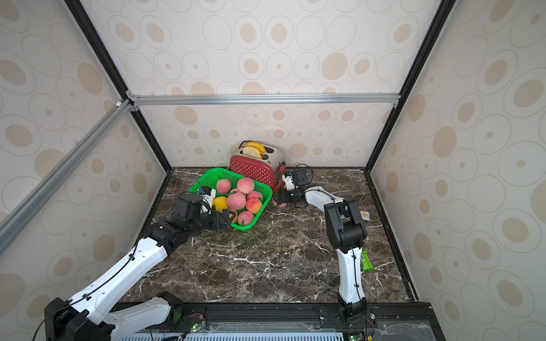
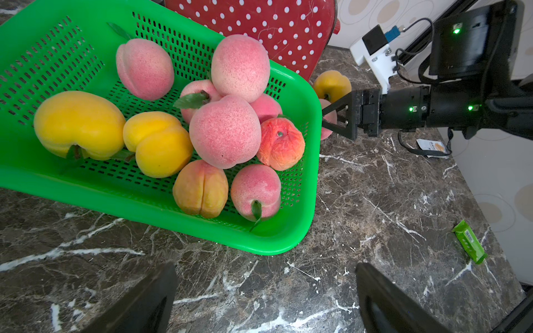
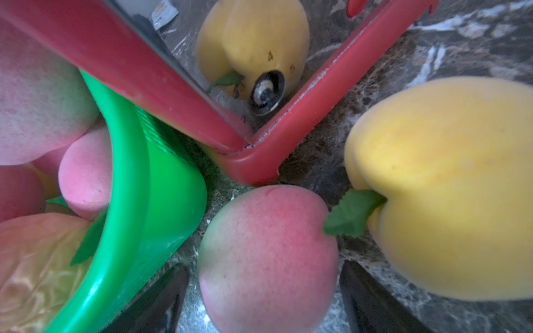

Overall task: Put the peaches into the basket
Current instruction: Pick up the peach from the center of the board.

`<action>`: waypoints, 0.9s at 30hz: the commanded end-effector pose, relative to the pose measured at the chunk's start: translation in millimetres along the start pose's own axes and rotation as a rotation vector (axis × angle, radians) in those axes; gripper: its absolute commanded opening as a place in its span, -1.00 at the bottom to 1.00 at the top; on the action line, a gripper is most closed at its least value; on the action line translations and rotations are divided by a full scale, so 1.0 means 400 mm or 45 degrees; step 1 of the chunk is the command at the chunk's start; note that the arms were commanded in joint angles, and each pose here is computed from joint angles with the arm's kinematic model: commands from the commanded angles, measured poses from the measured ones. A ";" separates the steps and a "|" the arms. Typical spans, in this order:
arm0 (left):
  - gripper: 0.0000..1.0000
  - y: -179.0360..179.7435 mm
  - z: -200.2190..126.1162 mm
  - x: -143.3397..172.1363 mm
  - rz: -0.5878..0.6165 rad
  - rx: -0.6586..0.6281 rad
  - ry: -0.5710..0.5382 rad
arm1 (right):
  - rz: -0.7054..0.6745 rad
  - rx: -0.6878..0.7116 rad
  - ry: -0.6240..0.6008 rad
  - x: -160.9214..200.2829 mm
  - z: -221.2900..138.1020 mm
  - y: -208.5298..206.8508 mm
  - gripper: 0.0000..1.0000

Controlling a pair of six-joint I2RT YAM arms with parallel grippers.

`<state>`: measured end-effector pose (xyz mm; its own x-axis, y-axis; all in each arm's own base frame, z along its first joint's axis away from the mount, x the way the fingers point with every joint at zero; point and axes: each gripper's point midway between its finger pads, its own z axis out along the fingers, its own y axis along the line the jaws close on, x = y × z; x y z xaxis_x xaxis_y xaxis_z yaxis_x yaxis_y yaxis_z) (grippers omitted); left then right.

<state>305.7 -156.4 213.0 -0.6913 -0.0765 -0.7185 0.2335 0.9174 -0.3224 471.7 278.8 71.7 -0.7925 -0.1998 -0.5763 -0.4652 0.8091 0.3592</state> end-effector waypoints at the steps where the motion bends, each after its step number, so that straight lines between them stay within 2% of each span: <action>1: 0.98 0.000 -0.014 -0.013 0.021 0.005 -0.030 | 0.007 -0.013 0.059 0.037 0.023 0.000 0.70; 7: 0.98 0.001 -0.012 -0.010 0.017 0.003 -0.025 | 0.007 -0.016 0.058 0.042 0.021 -0.001 0.61; 12: 0.98 0.006 -0.012 -0.005 0.016 -0.004 -0.020 | -0.007 -0.014 0.051 0.045 0.008 -0.001 0.38; 14: 0.98 0.010 -0.011 0.003 0.017 -0.011 -0.011 | -0.003 -0.016 0.037 0.041 -0.002 -0.003 0.34; 19: 0.98 0.009 -0.010 0.010 0.025 -0.004 -0.001 | -0.004 -0.052 0.008 0.033 -0.035 0.014 0.33; 27: 0.98 -0.043 0.001 0.026 0.063 0.147 0.060 | -0.018 -0.095 -0.079 0.043 -0.154 0.048 0.34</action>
<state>296.6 -165.2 206.7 -0.7119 -0.0449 -0.7008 0.2861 0.8929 -0.3478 431.0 259.0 84.8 -0.7955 -0.1893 -0.5755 -0.4749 0.7847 0.3983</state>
